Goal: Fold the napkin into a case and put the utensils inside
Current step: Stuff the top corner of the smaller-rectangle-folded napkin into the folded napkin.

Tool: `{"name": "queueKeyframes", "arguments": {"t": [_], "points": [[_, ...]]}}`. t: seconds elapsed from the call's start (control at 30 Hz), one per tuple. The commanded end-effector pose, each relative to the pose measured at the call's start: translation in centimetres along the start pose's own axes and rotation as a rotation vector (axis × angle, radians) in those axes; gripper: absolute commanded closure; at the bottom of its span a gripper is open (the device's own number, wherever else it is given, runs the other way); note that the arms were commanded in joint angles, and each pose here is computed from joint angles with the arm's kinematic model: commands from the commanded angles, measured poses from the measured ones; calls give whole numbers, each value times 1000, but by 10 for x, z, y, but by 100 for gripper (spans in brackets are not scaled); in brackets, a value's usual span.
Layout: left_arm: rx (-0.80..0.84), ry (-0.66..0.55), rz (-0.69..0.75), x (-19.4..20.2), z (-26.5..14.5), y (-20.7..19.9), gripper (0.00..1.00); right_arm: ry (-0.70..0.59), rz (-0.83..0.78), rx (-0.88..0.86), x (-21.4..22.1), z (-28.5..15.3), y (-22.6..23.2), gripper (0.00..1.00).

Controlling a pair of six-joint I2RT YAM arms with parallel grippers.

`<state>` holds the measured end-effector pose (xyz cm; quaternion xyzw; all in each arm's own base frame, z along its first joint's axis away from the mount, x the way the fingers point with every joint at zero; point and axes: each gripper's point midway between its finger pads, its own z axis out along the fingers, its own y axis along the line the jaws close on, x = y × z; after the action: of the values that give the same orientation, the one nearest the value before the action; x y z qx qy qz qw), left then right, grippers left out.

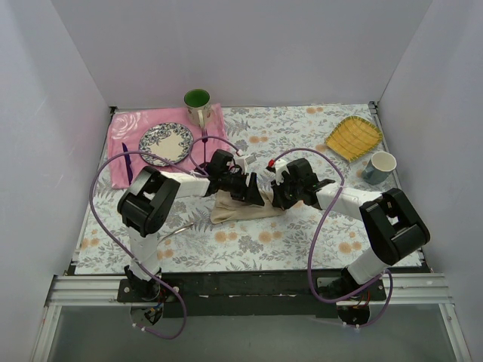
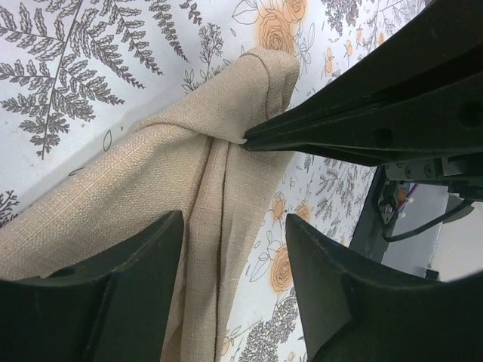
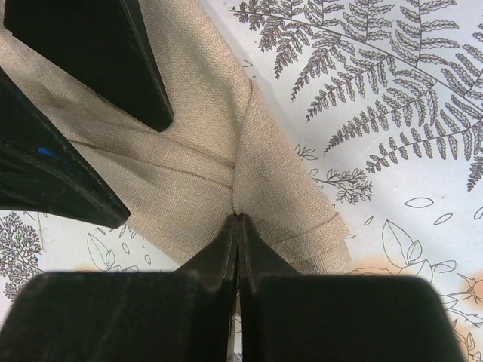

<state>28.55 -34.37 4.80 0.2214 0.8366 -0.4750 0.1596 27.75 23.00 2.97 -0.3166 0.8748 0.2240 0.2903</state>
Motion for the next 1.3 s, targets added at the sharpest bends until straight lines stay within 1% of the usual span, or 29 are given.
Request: {"name": "queueKeyframes", "arguments": {"t": [0.0,0.1,0.17,0.3,0.37,0.53,0.6,0.63,0.73,0.77,0.83,0.87,0.93,1.27], "points": [[-29,-75,43,-19,-13,-11,43,50,-2,10,10,2,-5,99],[-49,-88,56,-21,-16,-11,43,45,-5,9,8,2,-4,99],[-30,-86,63,-20,-18,-14,44,44,-4,8,7,2,-4,99],[12,-23,23,-8,-12,-18,51,47,0,4,8,4,-4,99],[19,3,10,-1,-8,-18,53,43,2,6,7,3,-4,99],[30,18,1,-1,-1,-20,62,46,1,1,5,3,-4,99],[24,18,-8,-2,1,-18,63,42,-3,-1,4,2,-3,99],[24,8,0,-4,2,-18,68,42,-3,-2,4,2,-3,99],[19,-7,13,-8,3,-17,76,39,-5,-9,3,2,-1,99],[17,-13,16,-11,4,-17,82,34,-6,-8,2,1,-2,99],[17,-20,24,-14,4,-17,88,29,-7,-15,0,0,0,99],[17,-21,29,-15,5,-17,95,24,-10,-18,-3,-1,1,99],[16,-20,40,-19,7,-17,100,12,-15,-30,-6,-3,3,99],[1,-15,55,-29,13,-11,100,-17,-24,-51,-21,-11,10,99]]}}
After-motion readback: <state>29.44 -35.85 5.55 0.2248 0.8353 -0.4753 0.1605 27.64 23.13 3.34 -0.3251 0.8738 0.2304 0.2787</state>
